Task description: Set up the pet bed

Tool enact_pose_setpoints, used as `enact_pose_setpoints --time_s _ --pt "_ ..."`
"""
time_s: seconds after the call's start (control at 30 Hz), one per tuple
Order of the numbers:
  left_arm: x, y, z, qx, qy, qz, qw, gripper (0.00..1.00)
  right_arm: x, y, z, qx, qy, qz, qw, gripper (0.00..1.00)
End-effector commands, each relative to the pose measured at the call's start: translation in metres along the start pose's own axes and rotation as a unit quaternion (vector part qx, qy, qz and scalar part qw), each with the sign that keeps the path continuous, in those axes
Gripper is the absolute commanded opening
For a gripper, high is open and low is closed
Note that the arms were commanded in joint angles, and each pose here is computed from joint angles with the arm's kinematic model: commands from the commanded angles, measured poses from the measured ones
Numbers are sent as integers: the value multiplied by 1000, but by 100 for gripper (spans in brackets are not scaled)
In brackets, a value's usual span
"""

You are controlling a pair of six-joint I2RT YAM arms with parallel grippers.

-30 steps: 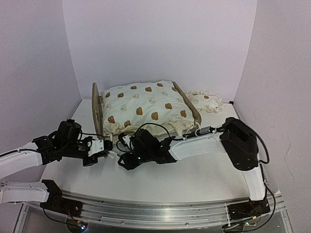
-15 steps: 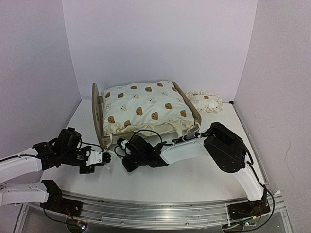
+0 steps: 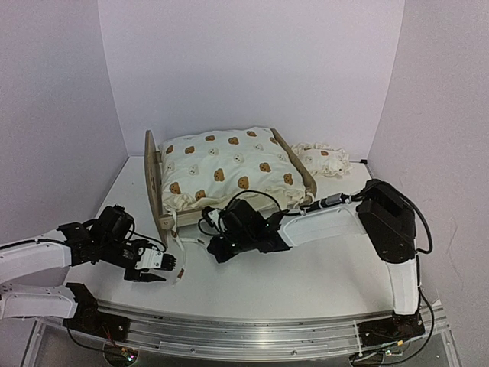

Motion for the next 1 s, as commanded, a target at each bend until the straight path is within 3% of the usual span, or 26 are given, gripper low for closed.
enact_pose_setpoints --time_s 0.0,0.07,0.17,0.27,0.37,0.53,0.97 --pt "17 26 36 79 63 -37 994 50 34 31 10 2 35 -41 999 0" --pt "26 41 63 164 109 -57 979 50 38 38 10 0 37 -50 998 0" --pt "33 52 91 334 150 -79 927 50 41 50 15 -1 47 -64 997 0" --pt "32 50 97 436 172 -85 879 48 42 57 20 -10 55 -75 996 0" --pt "23 42 91 494 204 -79 841 47 43 65 23 -20 66 -86 994 0" --pt "8 34 82 535 250 -69 804 46 40 72 28 -27 82 -95 992 0" --pt "-12 16 86 544 330 -71 768 52 33 74 31 -27 102 -103 989 0"
Point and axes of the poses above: each gripper's point midway between its finger pads, its own x axis back along the fingers, its own z axis along the line the jaws close on, y = z × x, the point moved 9 cm from there along x, back along the fingers, and after that the axes turned 4 degrees about -x, right-handed, at the moved point
